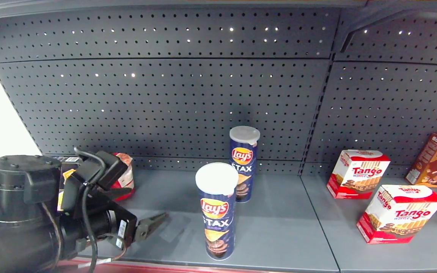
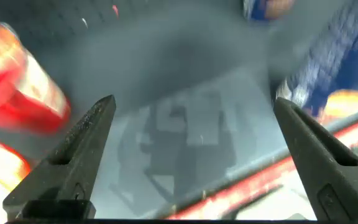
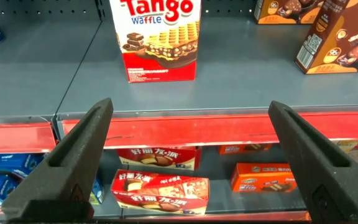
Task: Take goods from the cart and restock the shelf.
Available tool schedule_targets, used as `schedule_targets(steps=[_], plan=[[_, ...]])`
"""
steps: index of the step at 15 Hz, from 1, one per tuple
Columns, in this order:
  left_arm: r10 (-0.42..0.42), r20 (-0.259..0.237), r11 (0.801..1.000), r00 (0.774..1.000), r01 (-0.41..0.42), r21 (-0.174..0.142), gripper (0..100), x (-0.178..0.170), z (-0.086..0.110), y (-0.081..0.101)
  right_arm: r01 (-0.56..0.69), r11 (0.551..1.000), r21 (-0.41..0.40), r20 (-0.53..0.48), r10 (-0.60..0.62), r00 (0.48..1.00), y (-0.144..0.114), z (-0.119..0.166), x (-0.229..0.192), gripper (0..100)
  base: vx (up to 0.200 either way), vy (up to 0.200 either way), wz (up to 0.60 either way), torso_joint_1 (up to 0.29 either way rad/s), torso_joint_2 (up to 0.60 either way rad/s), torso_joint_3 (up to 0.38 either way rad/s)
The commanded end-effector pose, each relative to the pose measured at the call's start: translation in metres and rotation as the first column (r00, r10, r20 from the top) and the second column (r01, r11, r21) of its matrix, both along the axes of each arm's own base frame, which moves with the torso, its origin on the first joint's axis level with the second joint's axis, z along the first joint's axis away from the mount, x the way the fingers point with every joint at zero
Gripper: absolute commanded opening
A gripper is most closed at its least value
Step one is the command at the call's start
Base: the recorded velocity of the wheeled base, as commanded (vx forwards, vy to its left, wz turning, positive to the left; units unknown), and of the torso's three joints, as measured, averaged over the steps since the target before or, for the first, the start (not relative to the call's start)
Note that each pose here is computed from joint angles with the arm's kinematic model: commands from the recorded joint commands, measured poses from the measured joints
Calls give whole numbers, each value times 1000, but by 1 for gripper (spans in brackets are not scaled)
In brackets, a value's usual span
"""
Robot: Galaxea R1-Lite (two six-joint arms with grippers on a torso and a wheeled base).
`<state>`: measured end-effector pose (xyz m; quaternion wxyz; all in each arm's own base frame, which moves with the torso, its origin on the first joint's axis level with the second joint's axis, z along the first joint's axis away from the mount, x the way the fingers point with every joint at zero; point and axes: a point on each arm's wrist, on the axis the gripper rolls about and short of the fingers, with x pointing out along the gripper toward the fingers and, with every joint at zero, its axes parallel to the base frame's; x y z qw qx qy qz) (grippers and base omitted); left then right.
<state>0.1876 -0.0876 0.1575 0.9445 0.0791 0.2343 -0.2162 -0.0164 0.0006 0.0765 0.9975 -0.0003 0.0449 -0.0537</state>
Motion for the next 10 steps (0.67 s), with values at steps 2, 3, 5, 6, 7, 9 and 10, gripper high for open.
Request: schedule_targets(steps=[2, 3, 5, 6, 7, 9, 10], plan=[[-31, -48, 999, 998, 32, 24, 100, -5, -12, -6, 0, 1000, 0, -4, 0, 1000, 0, 0, 0, 100, 0, 0, 0, 0, 0, 0], [-32, -56, 999, 998, 34, 28, 100, -3, -14, -7, 0, 1000, 0, -4, 0, 1000, 0, 0, 0, 100, 0, 0, 0, 0, 0, 0], [-27, -82, 999, 996, 30, 39, 100, 2, -19, -10, 0, 1000, 0, -2, 0, 1000, 0, 0, 0, 100, 0, 0, 0, 0, 0, 0], [-23, -98, 998, 995, 28, 47, 100, 5, -23, -11, 0, 1000, 0, -2, 0, 1000, 0, 0, 0, 100, 0, 0, 0, 0, 0, 0], [-6, -107, 998, 994, 13, 63, 100, 8, -27, -11, 0, 1000, 0, -2, 0, 1000, 0, 0, 0, 100, 0, 0, 0, 0, 0, 0], [9, -117, 997, 993, 1, 80, 100, 11, -30, -13, 0, 1000, 0, -2, 0, 1000, 0, 0, 0, 100, 0, 0, 0, 0, 0, 0], [1, -134, 996, 991, 11, 90, 100, 13, -35, -17, 0, 1000, 0, -4, 0, 1000, 0, 0, 0, 100, 0, 0, 0, 0, 0, 0]])
